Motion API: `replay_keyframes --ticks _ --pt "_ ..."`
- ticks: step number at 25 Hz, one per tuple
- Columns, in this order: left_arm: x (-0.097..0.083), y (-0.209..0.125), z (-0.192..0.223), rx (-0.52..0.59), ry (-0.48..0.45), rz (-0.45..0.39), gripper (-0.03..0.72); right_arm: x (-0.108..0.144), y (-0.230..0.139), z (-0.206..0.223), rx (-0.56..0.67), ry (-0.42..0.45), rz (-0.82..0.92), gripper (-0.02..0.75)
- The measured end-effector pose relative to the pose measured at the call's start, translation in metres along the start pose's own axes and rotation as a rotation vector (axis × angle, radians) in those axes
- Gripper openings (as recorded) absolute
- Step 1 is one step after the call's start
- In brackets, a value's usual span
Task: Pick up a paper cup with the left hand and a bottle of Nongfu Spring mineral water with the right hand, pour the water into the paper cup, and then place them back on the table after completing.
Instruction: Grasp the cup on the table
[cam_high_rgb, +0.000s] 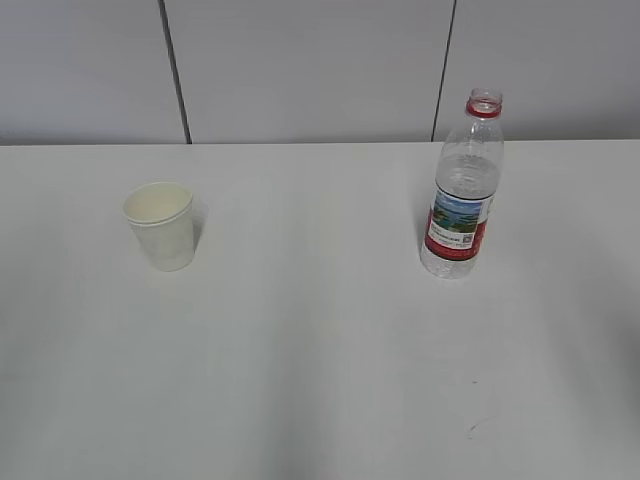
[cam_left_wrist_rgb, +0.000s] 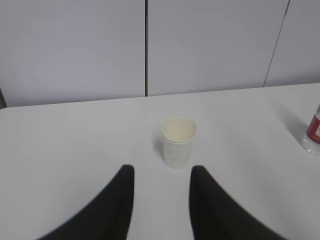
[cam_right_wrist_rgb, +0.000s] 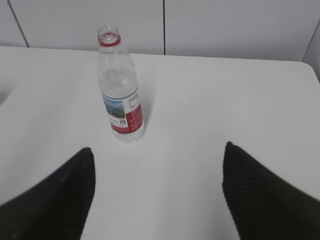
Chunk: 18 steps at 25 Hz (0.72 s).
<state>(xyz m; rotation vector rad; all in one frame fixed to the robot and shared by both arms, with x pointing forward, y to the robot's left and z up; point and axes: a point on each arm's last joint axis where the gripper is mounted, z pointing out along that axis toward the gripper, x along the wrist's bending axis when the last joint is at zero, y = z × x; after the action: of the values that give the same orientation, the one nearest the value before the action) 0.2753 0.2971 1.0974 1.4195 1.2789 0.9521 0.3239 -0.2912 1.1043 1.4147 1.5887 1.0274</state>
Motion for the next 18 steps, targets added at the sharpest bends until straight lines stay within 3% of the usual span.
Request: replay_keyframes --ticks 9,13,18 --pt "-0.006 0.029 0.084 -0.092 -0.023 0.009 0.242 0.001 0.023 0.063 -0.068 0.009 0.036 0.586" --pt "-0.006 0.014 0.12 -0.073 -0.03 0.01 0.242 0.001 0.021 0.086 -0.032 0.009 0.036 0.586" --pt "-0.006 -0.02 0.145 -0.123 -0.044 -0.002 0.242 0.001 0.022 0.105 -0.049 0.008 0.036 0.585"
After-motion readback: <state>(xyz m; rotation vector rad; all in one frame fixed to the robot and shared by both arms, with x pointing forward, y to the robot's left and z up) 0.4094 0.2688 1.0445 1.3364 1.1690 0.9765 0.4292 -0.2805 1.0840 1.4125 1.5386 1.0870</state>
